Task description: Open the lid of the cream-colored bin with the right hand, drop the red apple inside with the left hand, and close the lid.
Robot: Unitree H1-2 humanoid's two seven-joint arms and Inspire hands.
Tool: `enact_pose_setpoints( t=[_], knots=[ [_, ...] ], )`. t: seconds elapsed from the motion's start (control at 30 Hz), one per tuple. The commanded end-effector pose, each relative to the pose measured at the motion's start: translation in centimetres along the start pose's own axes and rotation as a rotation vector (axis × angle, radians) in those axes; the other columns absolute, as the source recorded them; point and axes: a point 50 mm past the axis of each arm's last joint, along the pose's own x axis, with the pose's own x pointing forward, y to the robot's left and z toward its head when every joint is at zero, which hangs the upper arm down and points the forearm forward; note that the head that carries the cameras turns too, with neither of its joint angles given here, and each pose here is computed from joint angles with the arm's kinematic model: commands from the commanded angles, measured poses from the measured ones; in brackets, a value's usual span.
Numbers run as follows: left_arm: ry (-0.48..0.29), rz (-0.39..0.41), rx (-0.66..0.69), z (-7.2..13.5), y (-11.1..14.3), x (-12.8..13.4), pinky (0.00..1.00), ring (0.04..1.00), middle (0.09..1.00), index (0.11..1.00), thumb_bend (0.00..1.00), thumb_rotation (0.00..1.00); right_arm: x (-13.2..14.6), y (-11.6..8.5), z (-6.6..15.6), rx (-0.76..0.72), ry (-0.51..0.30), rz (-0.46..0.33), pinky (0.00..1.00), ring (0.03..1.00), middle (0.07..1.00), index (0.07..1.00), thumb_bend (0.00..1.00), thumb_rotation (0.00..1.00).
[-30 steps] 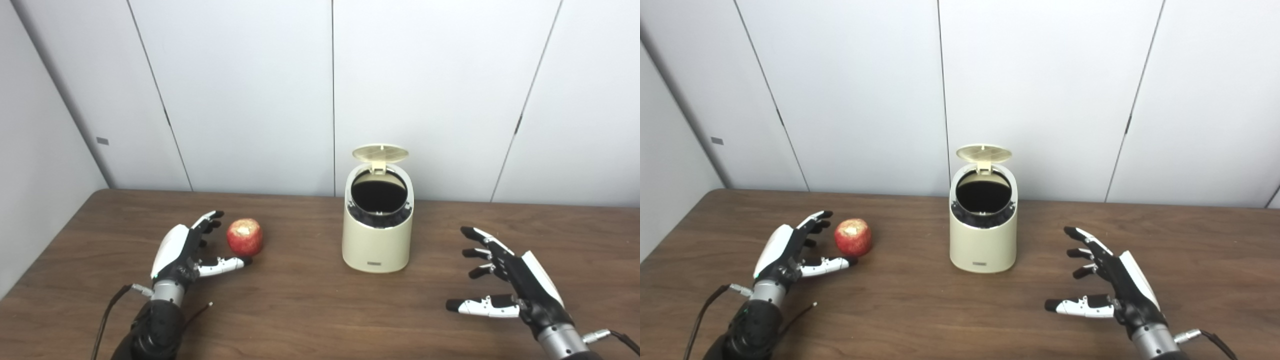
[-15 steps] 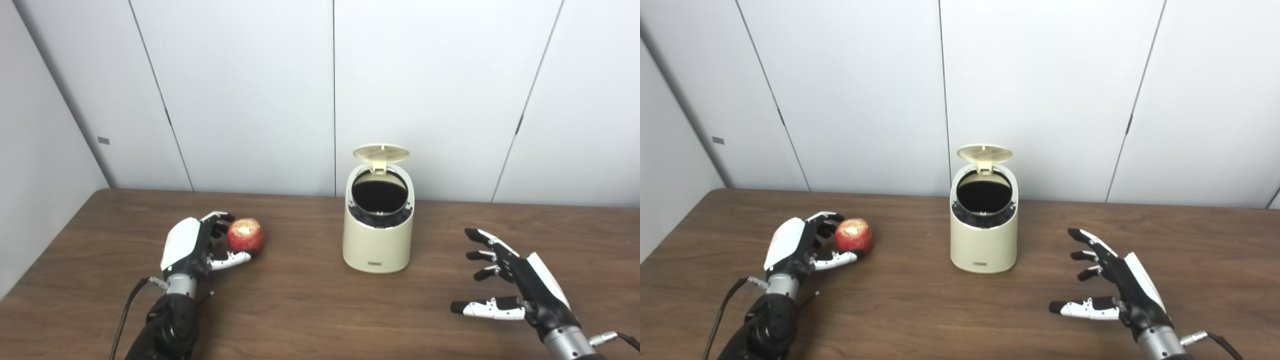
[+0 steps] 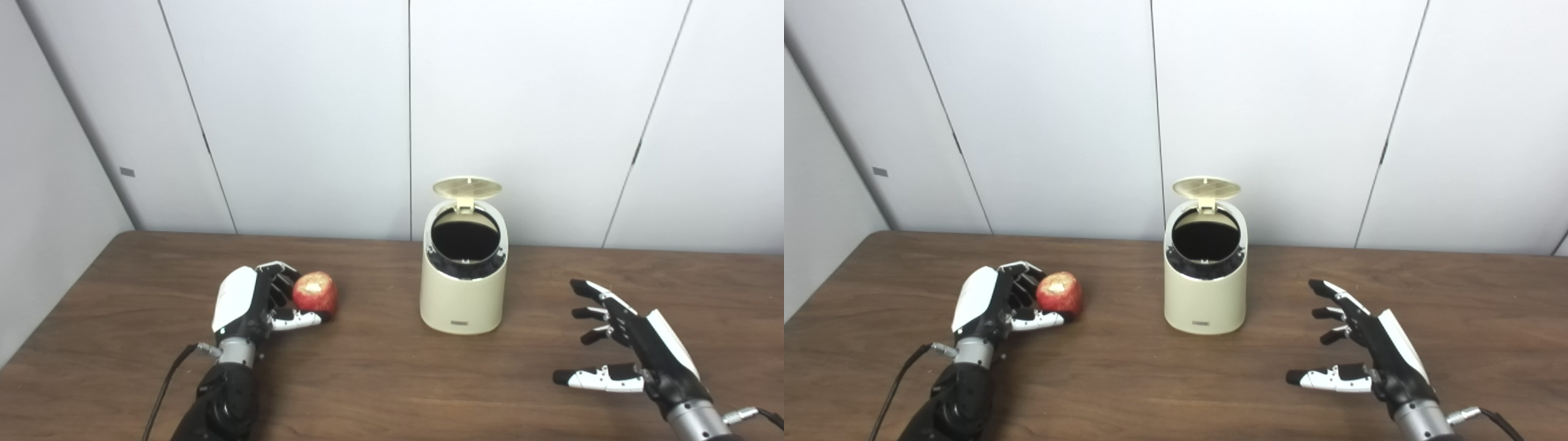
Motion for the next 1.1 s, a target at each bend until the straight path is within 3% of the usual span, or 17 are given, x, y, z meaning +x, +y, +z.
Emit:
enact_pose_setpoints(
  t=[0.0, 0.2, 0.4, 0.57, 0.83, 1.07],
  knots=[
    [-0.056, 0.044, -0.01, 1.1, 0.4, 0.5, 0.38, 0.474, 0.471, 0.49, 0.52, 0.0, 0.6, -0.8, 1.4, -0.015, -0.065, -0.022, 0.58, 0.78, 0.882, 0.866, 0.72, 0.14],
    [-0.109, 0.139, -0.075, 2.7, 1.4, 0.4, 0.38, 0.473, 0.461, 0.497, 0.53, 0.0, 0.7, -0.6, 1.4, -0.018, -0.066, -0.022, 0.56, 0.767, 0.882, 0.868, 0.71, 0.12],
    [-0.253, 0.259, -0.125, 5.9, 3.4, 0.6, 0.34, 0.433, 0.443, 0.508, 0.52, 0.0, 1.1, -0.4, 1.4, -0.017, -0.067, -0.028, 0.58, 0.781, 0.878, 0.862, 0.72, 0.13],
    [-0.366, 0.313, -0.16, 9.2, 5.3, 0.8, 0.32, 0.396, 0.435, 0.51, 0.52, 0.0, 1.3, -0.1, 1.5, -0.016, -0.062, -0.035, 0.57, 0.774, 0.877, 0.857, 0.72, 0.13],
    [-0.505, 0.342, -0.212, 14.6, 6.3, 1.1, 0.31, 0.393, 0.466, 0.49, 0.53, 0.0, 1.6, 0.4, 1.6, -0.023, -0.044, -0.064, 0.56, 0.766, 0.884, 0.853, 0.71, 0.11],
    [-0.546, 0.316, -0.231, 17.1, 5.2, 0.9, 0.29, 0.377, 0.456, 0.496, 0.53, 0.0, 1.7, 0.7, 1.9, -0.035, -0.048, -0.065, 0.55, 0.751, 0.887, 0.851, 0.69, 0.09]
  ],
)
